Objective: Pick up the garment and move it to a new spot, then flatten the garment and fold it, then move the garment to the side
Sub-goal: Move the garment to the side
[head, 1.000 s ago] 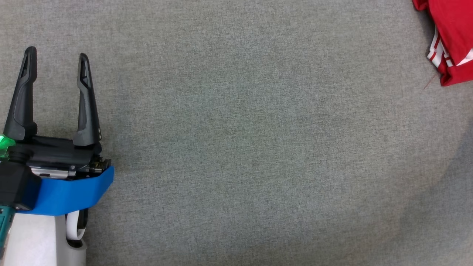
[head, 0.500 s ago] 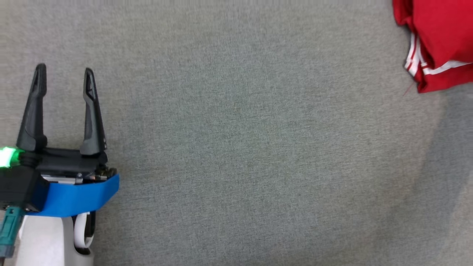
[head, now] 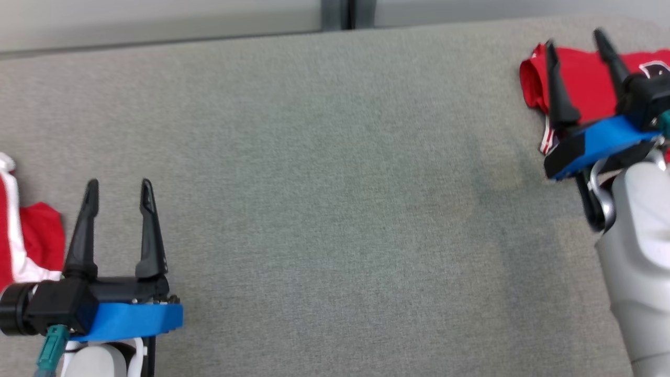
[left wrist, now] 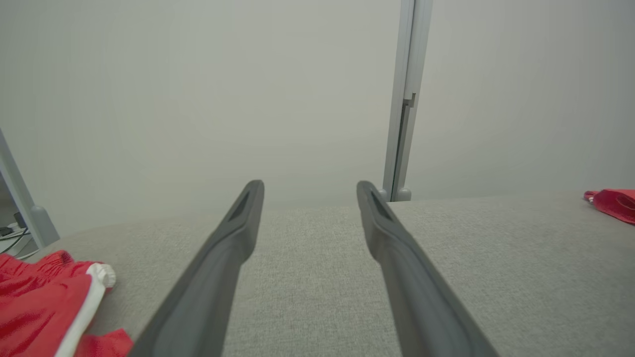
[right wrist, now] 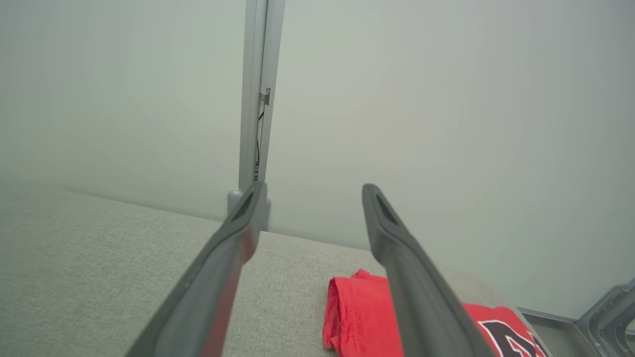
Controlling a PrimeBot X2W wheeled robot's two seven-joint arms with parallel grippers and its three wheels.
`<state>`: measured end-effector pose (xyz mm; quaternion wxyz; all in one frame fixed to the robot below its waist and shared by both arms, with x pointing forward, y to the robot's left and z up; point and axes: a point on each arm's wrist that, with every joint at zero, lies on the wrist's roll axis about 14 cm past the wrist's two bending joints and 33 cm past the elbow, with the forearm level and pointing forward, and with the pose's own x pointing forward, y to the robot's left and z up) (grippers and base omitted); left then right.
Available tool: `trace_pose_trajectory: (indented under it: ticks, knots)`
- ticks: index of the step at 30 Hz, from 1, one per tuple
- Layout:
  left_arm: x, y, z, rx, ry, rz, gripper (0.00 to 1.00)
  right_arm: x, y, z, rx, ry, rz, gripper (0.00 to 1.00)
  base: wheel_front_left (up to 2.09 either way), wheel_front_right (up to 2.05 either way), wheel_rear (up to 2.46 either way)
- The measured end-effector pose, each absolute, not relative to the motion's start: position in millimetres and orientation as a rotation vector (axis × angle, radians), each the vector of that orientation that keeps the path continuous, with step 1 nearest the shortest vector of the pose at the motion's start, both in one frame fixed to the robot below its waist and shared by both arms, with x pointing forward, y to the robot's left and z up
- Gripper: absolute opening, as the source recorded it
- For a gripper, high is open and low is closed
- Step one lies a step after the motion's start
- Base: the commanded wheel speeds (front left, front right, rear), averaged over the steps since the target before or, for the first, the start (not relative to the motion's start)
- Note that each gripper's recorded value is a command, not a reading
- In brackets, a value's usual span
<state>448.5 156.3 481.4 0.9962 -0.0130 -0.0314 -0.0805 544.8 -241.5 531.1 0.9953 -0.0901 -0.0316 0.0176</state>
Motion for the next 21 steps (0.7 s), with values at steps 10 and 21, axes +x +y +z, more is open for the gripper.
trace_pose_trajectory:
  ticks: [10, 21]
  knots:
    - [403, 184, 496, -0.031, -0.065, -0.068, 1.0, 499, -173, 540, -0.073, -0.109, 0.201, 1.0, 0.0, 0.0, 0.0]
    - [372, 196, 496, -0.043, -0.054, -0.021, 1.0, 447, -148, 523, 0.036, -0.081, 0.243, 1.0, 0.0, 0.0, 0.0]
